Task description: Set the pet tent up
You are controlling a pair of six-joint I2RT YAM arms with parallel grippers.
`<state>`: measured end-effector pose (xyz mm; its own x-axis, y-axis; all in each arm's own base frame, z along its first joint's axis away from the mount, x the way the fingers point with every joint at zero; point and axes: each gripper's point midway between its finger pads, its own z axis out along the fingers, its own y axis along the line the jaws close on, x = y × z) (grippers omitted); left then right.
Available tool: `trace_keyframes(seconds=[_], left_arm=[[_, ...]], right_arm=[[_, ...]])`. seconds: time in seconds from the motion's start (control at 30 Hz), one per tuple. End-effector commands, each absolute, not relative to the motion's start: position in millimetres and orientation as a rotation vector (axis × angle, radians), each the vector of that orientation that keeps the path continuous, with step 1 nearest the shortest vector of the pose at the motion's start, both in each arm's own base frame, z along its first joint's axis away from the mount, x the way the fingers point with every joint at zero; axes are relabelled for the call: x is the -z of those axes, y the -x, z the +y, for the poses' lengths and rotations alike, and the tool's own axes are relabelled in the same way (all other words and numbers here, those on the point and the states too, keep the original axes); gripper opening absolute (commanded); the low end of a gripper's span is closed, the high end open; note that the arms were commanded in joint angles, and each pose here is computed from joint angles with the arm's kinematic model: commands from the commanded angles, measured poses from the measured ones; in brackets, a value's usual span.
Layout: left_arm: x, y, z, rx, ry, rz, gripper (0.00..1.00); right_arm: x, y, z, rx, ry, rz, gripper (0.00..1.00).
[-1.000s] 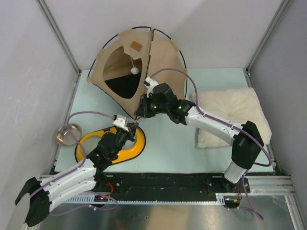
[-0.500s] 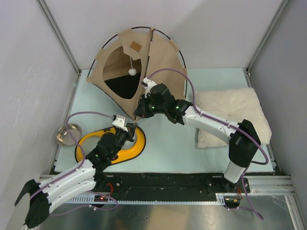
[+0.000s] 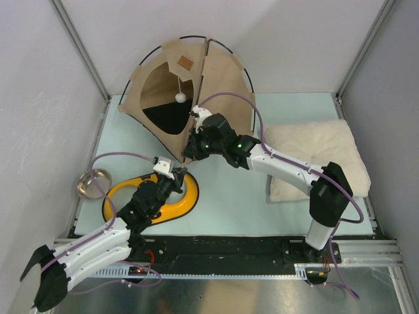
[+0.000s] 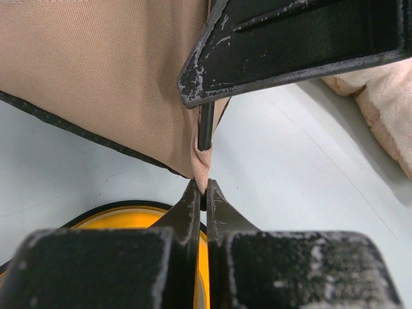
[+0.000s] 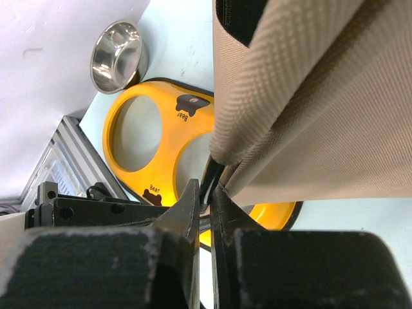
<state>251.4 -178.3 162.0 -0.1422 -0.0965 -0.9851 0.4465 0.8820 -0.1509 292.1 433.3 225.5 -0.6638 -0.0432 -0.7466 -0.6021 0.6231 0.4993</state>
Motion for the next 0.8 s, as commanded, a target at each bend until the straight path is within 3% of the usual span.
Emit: trace_keyframes(seconds=[0.0,0.47,0.77], left_arm=[[-190,-248,-191,0.543,-0.319,1.58,0.0],[-188,-253,-203,0.542,-0.373,1.611,0.0],[-186,-255,-203,0.533,-0.369,1.62,0.0]], right_arm=[[-260,-367,407,-0.757,0.339,1.949,0.0],[-258,-347,433,-0.795,0.475,1.885,0.0],[-257,-317,449,-1.043,0.545,1.921,0.0]])
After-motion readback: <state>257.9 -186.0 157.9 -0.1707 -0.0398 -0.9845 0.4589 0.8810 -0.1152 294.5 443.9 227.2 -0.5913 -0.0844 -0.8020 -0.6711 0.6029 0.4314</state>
